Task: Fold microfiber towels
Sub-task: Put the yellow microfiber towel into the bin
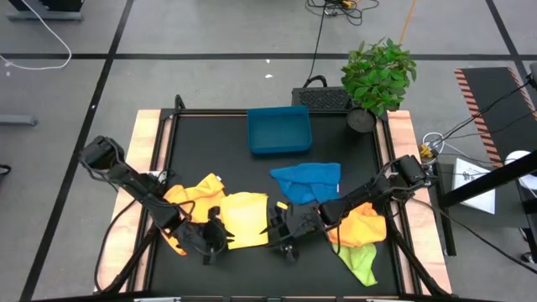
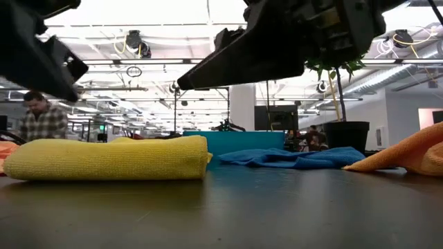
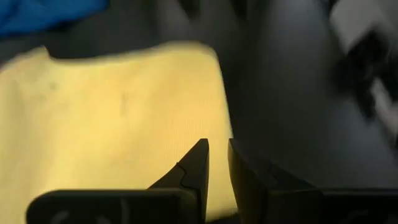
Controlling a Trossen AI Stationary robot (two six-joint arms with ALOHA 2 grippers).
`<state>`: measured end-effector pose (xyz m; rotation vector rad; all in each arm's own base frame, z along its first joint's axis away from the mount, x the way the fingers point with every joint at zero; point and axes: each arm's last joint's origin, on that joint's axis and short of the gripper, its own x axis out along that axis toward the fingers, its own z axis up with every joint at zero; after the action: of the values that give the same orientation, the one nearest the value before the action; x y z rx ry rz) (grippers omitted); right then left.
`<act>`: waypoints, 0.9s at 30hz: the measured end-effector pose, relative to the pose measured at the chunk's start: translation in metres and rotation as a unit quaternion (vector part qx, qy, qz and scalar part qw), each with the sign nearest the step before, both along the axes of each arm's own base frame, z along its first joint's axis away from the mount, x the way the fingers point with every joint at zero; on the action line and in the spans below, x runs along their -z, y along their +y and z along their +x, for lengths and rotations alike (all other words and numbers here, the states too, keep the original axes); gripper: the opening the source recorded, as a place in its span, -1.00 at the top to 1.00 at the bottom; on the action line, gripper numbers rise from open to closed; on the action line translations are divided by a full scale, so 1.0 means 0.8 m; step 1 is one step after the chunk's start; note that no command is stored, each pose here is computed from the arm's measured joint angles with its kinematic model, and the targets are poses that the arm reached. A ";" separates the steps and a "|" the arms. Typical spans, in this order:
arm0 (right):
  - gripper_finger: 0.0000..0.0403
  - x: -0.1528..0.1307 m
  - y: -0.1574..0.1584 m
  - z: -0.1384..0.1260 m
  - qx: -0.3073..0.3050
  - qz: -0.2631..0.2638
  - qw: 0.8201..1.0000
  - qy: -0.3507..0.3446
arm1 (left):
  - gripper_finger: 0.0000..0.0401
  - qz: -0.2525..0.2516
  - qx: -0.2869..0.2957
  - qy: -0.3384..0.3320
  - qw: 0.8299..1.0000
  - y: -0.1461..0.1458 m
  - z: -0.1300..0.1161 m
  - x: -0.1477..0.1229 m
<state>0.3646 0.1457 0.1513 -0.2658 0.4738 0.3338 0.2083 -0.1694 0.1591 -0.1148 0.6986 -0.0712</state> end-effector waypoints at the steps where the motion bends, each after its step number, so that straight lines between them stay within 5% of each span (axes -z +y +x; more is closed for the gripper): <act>1: -0.03 0.002 -0.001 -0.001 0.001 -0.001 1.000 0.002 | 0.69 0.008 0.007 0.017 1.000 -0.001 0.000 -0.002; 9: -0.13 0.027 -0.004 -0.006 0.020 0.010 1.000 0.002 | 0.64 0.018 0.073 0.018 0.997 -0.009 0.006 -0.014; 21: -0.13 0.032 -0.003 -0.001 0.019 0.017 1.000 -0.015 | -0.25 0.039 0.089 -0.005 0.995 -0.008 0.014 -0.014; 27: -0.13 0.030 -0.009 0.003 0.032 0.030 0.999 -0.023 | -0.32 0.068 0.093 -0.031 0.993 -0.017 0.034 0.004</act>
<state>0.3666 0.1385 0.1276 -0.1983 0.4251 0.2792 0.2353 -0.1826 0.1561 0.0834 0.6483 -0.2035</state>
